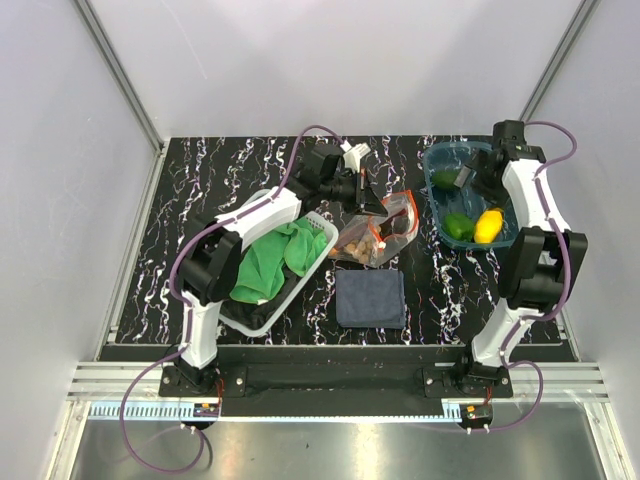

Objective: Open the zip-top bag and remove the fake food

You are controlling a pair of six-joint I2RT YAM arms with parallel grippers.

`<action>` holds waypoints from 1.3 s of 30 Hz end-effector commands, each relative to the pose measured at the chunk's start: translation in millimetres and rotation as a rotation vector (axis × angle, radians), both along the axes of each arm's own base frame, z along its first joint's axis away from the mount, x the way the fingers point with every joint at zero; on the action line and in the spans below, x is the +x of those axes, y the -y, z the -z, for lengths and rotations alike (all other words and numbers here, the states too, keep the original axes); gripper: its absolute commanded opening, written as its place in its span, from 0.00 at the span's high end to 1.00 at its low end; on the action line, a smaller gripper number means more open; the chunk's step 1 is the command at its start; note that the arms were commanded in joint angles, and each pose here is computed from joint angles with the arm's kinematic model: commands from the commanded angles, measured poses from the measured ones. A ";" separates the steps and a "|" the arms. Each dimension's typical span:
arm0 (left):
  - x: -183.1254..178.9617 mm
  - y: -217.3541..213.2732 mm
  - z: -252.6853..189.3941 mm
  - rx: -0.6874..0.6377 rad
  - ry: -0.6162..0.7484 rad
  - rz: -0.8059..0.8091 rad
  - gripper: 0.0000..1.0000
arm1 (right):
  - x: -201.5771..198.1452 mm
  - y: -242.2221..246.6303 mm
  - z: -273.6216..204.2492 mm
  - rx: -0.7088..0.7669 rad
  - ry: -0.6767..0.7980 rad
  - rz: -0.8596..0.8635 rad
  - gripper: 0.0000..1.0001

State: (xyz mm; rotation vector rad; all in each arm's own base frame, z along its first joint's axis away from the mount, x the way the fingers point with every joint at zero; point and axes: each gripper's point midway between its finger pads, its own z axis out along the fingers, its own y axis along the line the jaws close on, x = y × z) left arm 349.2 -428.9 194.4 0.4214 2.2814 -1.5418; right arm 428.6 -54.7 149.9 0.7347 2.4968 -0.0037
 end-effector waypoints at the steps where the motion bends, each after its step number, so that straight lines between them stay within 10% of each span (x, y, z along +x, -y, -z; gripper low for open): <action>1: -1.9 2.7 -56.1 -0.079 0.119 0.016 1.00 | -2.7 -15.5 -44.1 0.052 0.109 -0.046 0.00; 7: 6.2 8.3 -55.9 -0.085 0.114 0.006 1.00 | -33.9 -107.8 -64.1 0.259 0.228 -0.280 0.01; 12: 9.3 9.3 -57.7 -0.086 0.116 -0.006 1.00 | -61.3 -179.2 -51.8 0.401 0.261 -0.476 0.31; 22: 9.1 6.6 -47.9 -0.067 0.075 -0.044 1.00 | -58.9 -223.0 -16.7 0.527 0.205 -0.617 0.57; 39: 2.5 37.6 -45.4 -0.103 0.022 -0.004 1.00 | -67.0 -252.0 55.2 0.664 0.061 -0.580 0.36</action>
